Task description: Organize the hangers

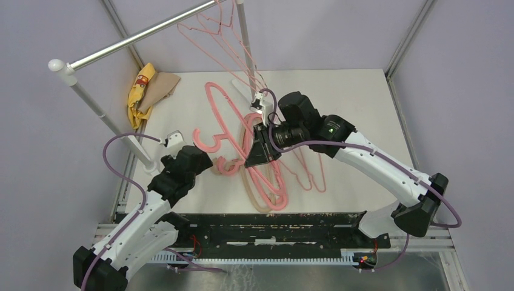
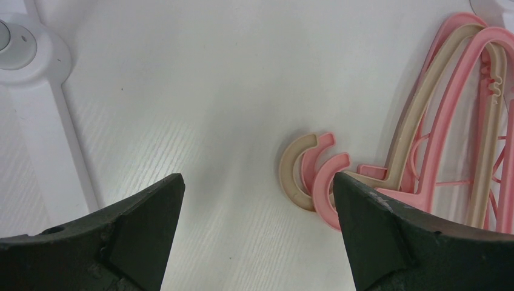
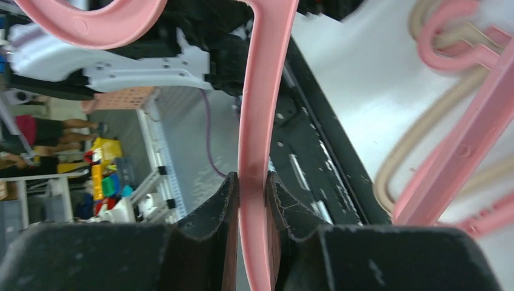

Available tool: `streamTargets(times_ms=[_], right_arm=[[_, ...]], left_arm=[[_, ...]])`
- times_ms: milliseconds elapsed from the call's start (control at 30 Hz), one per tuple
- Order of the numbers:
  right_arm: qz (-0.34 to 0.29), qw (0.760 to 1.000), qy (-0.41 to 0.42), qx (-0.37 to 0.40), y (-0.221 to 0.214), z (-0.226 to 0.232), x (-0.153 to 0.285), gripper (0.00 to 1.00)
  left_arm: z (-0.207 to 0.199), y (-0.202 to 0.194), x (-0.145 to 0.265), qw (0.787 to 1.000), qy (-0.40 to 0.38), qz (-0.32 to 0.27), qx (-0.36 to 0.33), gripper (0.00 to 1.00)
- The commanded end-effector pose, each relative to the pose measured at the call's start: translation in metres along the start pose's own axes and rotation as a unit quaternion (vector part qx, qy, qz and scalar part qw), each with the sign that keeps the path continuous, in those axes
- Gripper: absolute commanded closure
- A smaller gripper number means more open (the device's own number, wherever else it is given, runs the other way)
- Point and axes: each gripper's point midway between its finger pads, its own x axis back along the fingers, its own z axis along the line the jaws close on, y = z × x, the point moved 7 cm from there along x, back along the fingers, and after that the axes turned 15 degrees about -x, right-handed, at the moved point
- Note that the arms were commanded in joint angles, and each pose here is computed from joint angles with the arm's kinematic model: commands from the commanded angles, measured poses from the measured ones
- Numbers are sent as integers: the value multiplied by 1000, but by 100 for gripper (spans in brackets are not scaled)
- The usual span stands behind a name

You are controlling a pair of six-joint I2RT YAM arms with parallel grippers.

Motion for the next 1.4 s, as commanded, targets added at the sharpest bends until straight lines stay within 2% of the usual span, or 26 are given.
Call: streamTargets(times_ms=[0, 100, 367, 567, 733, 1033, 1200, 1367], right_arm=[[-12, 990, 142, 17, 27, 57, 6, 92], [-32, 982, 182, 33, 46, 80, 8, 92], [-138, 953, 262, 67, 115, 130, -3, 92], [-155, 934, 315, 67, 157, 152, -29, 92], [-174, 928, 324, 59, 184, 149, -58, 91], [-257, 902, 345, 35, 222, 140, -88, 90], [-314, 892, 325, 15, 239, 130, -100, 90], [-336, 895, 294, -10, 249, 110, -119, 89]], left_arm=[[-2, 7, 1, 999, 3, -15, 31, 1], [-3, 8, 0, 999, 0, -16, 33, 1], [-7, 13, 0, 999, -5, -17, 30, 0], [-6, 16, 3, 999, -8, -25, 29, 0], [-4, 20, 5, 999, -8, -33, 23, 1], [-6, 25, 6, 999, -15, -37, 15, 0], [-8, 23, 5, 999, -22, -31, 11, 1], [-7, 24, 8, 999, -26, -34, 13, 0]])
